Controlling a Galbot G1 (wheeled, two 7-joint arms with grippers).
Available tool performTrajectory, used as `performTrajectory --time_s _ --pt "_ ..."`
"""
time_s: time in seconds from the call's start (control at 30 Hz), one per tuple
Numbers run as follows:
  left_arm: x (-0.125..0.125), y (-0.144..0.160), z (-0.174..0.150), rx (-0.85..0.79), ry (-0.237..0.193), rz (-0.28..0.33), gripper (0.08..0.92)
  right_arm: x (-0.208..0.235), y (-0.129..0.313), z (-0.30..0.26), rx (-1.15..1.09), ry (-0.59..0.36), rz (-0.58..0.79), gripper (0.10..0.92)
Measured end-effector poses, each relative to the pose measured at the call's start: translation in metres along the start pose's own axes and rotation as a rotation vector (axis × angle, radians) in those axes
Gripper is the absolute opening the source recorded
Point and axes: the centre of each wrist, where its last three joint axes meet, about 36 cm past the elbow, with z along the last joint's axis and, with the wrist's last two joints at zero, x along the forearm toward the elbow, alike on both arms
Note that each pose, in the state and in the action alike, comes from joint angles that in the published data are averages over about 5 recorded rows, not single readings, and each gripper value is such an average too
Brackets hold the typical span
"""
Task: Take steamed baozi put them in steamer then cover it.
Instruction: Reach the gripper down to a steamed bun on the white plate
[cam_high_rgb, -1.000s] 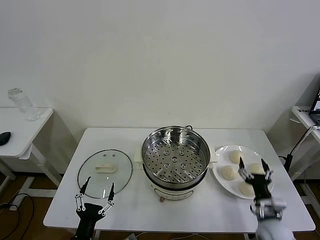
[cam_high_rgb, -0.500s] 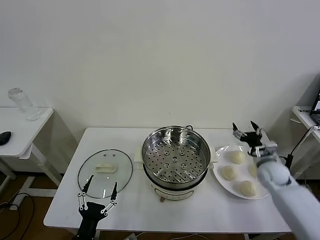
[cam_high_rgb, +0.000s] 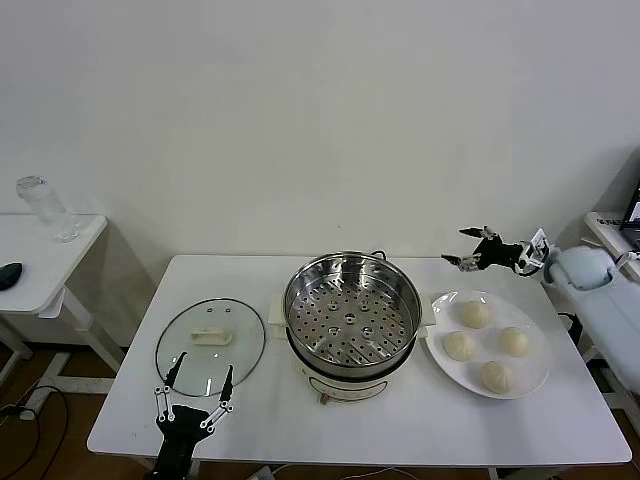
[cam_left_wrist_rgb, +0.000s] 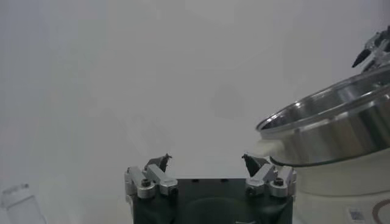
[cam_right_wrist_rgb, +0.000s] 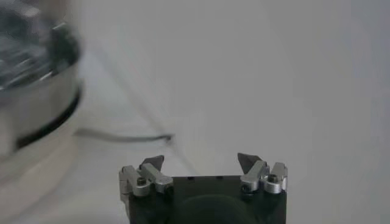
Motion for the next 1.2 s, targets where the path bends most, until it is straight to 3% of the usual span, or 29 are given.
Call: performTrajectory --time_s 0.23,0.5,1.2 --pt "0.002 0.0 0.001 0.0 0.007 -0.009 0.823 -0.009 -0.011 -0.009 0.127 0.188 -0.165 0.823" --pt "0.003 -0.002 0.003 0.005 0.016 -0.013 0.823 -0.026 -0.012 -0.012 0.2 0.33 -0.236 0.823" --pt "0.008 -0.007 0.008 0.012 0.03 -0.013 0.823 -0.056 -0.009 -0.009 0.259 0.455 -0.257 0.823"
